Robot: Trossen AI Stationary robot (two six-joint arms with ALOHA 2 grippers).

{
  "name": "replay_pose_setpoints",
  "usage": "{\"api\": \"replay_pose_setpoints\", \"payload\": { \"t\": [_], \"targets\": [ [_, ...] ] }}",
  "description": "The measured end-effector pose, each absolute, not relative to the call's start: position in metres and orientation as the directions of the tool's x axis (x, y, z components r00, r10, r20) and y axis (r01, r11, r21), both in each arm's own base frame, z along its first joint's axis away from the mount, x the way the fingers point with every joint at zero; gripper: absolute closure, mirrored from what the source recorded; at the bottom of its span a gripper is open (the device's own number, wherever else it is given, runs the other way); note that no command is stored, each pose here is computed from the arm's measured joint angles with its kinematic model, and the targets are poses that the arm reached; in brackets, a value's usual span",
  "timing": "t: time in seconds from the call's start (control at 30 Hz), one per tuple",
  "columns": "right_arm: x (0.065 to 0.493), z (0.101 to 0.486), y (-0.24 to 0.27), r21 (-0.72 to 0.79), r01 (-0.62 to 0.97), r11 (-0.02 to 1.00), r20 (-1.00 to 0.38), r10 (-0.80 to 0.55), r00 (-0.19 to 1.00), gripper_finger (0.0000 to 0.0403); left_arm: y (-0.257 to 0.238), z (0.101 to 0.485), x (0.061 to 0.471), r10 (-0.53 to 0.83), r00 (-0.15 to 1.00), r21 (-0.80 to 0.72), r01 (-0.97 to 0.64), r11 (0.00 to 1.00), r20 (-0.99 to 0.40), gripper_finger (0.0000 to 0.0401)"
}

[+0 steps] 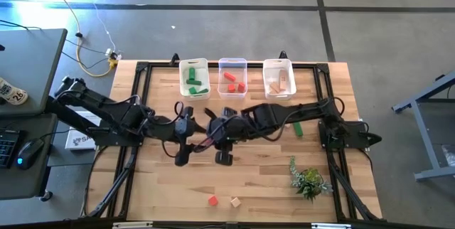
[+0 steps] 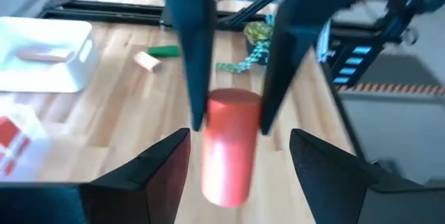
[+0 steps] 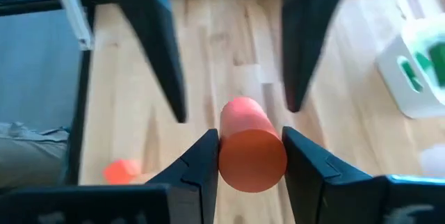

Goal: Sort & place blocks by color
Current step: Put the orange block into the transparent bin

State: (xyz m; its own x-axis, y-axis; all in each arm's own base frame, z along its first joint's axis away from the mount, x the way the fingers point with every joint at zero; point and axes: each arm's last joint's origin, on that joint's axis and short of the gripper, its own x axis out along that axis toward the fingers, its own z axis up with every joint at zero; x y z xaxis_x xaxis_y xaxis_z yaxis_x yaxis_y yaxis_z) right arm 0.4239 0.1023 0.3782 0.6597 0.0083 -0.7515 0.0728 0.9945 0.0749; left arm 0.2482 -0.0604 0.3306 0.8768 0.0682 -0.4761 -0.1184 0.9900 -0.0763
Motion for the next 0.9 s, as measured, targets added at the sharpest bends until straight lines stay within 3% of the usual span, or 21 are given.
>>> {"api": "replay_pose_setpoints", "payload": {
  "t": [0.3,0.63,0.9],
  "targets": [
    [0.420,0.369,0.048,-0.053,0.236,0.970,-0.836,-0.173,0.521,0.0299,-0.040,0.316,0.241,0.155,0.764,0.035,-0.171,0.985,-0.627,0.0166],
    [0.415,0.367,-0.051,-0.123,0.388,0.913,-0.856,-0.296,0.424,0.0298,-0.020,0.305,0.231,0.379,0.615,0.194,-0.347,0.918,-0.691,0.0166],
    [0.397,0.365,-0.142,-0.138,0.517,0.845,-0.858,-0.363,0.364,0.0299,-0.016,0.302,0.228,0.394,0.577,0.200,-0.372,0.907,-0.715,0.0166]
  ]
}}
